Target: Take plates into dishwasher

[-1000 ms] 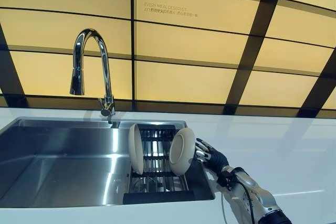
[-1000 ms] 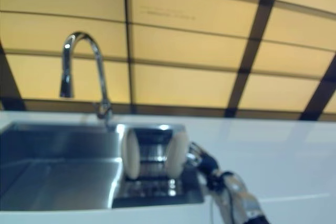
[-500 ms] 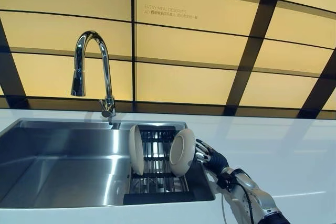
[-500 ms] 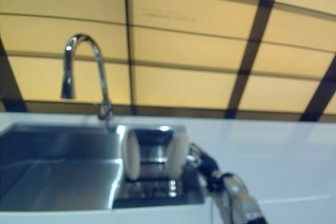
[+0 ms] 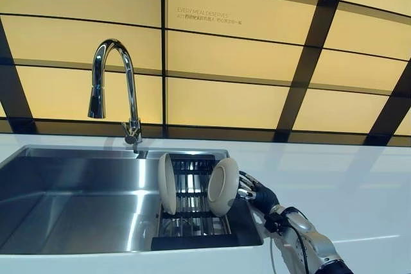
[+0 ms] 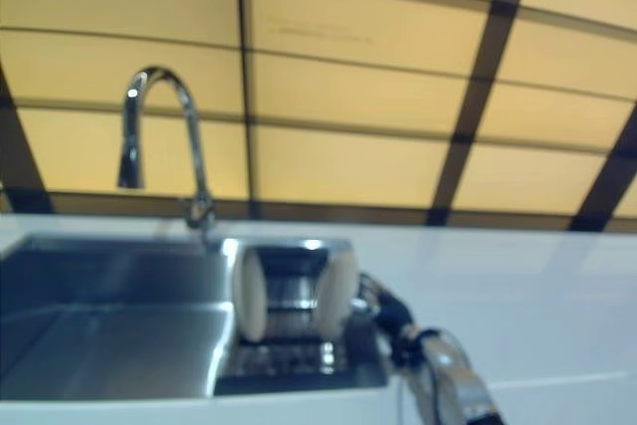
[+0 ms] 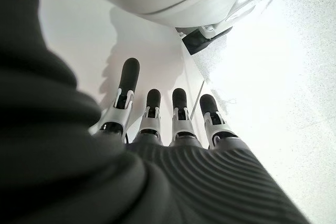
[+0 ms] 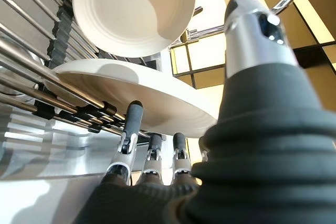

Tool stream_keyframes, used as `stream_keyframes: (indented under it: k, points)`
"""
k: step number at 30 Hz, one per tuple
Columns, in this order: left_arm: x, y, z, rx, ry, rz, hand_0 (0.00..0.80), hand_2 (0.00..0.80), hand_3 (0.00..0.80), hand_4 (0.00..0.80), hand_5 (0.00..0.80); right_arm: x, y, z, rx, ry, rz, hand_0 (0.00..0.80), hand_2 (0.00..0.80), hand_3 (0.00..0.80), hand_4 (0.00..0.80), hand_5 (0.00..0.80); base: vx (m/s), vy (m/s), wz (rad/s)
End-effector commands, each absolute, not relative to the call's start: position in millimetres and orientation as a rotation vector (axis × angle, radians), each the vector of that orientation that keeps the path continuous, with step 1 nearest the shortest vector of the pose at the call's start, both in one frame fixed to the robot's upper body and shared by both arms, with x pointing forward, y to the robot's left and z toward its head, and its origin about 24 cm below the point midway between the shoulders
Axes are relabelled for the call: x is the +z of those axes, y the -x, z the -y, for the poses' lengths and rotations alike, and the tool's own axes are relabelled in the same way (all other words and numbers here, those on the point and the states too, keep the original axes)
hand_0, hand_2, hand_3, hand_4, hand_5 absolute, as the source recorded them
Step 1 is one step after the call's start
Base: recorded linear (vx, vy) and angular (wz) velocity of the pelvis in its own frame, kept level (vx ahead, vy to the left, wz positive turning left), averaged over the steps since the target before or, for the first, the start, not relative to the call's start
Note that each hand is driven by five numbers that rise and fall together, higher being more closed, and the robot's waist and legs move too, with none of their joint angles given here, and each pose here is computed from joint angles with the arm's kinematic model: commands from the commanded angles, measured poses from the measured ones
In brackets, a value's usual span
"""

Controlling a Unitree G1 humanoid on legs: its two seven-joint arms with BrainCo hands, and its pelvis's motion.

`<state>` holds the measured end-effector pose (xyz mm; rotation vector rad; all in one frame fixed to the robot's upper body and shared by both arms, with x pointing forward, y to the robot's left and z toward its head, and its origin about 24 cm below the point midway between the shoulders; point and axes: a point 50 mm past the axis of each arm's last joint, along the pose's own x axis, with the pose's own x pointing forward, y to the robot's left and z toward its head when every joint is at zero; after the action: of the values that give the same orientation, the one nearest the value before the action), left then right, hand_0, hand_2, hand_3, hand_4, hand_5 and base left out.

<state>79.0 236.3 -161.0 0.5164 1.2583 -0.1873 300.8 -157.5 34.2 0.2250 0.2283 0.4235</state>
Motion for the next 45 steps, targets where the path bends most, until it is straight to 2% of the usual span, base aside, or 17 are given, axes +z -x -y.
stream_keyframes:
  k: [1, 45]
  points:
    - [-154, -127, -213, -0.261, -0.553, -1.114, 0.0, 0.0, 0.0, 0.0, 0.0, -46, -255, 155, 0.4, -0.16, -0.609, 0.0, 0.0, 0.0, 0.0, 0.0, 0.0, 0.0, 0.0]
    - [-153, -130, -213, -0.275, -0.571, -1.114, 0.0, 0.0, 0.0, 0.0, 0.0, -63, -246, 151, 0.482, -0.156, -0.711, 0.0, 0.0, 0.0, 0.0, 0.0, 0.0, 0.0, 0.0]
